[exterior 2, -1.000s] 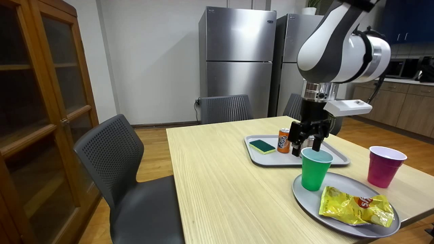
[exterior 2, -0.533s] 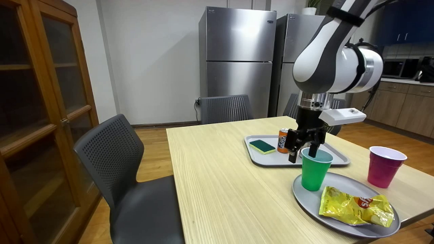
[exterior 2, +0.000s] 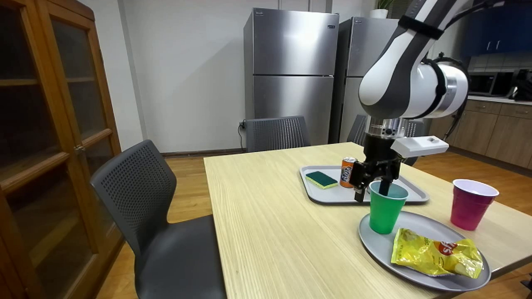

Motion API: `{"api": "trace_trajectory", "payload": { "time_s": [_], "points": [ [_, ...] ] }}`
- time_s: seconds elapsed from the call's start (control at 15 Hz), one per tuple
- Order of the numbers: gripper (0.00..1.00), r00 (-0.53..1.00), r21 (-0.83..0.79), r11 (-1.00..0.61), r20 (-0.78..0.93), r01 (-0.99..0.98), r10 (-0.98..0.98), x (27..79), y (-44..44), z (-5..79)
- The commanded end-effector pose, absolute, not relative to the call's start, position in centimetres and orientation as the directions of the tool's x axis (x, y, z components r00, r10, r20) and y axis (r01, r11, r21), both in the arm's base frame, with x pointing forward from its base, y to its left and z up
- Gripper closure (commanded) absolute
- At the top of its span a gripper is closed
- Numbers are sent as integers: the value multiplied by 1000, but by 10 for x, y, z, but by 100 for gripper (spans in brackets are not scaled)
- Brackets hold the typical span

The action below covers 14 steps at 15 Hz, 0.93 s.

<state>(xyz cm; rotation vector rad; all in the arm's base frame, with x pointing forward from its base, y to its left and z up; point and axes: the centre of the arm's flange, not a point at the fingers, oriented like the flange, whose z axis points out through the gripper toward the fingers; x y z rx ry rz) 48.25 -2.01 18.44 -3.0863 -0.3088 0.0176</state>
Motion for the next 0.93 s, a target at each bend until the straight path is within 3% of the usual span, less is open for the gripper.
{"api": "trace_trajectory", "payload": {
  "time_s": [0.0, 0.6, 0.67, 0.87],
  "points": [
    [26, 977, -47, -976, 22, 212, 211, 486, -24, 185],
    [95, 979, -38, -978, 32, 203, 202, 485, -30, 187],
    [100, 979, -37, -979, 32, 203, 201, 485, -31, 187],
    [100, 980, -32, -980, 33, 199, 198, 485, -33, 188]
  ]
}}
